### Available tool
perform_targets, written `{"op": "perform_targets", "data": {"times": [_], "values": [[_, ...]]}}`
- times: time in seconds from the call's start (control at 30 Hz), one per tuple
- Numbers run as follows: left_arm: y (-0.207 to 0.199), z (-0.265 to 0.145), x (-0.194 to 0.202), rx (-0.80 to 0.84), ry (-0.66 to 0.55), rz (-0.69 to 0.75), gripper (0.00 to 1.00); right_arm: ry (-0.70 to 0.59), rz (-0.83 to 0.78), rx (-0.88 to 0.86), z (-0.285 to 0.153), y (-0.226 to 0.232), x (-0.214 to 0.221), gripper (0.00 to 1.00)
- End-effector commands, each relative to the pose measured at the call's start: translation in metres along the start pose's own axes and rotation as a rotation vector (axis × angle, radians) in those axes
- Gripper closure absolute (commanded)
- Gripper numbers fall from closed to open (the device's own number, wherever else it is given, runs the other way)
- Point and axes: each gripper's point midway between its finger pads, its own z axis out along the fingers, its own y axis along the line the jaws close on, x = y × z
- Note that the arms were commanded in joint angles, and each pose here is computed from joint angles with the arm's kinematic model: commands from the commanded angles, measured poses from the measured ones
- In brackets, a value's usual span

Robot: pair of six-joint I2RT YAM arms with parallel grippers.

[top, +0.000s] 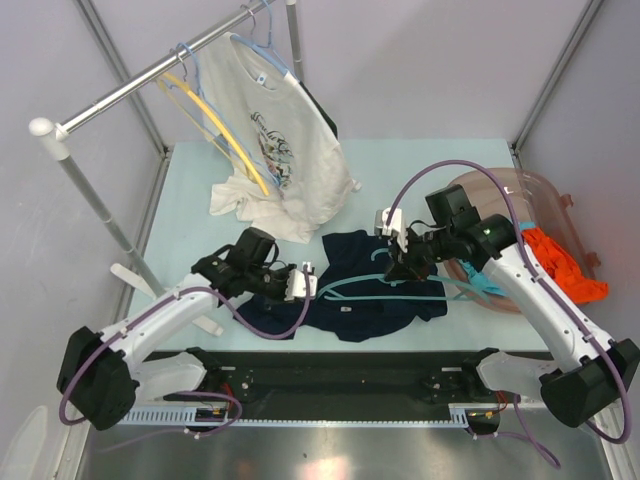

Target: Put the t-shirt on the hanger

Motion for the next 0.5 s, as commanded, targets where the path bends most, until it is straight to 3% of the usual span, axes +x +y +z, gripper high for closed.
{"op": "perform_targets", "data": {"times": [0.0,0.47], "values": [[0.004,-0.018,-0.039,-0.037,-0.106,0.080,1.00,-0.079,-0.034,-0.031,0.007,-0.002,-0.014,1.00],[0.009,-0.032,-0.077,-0.072,-0.181,0.099,1.00,-0.142,-0.069,-0.076,0.026,0.005,-0.030,1.00]]}}
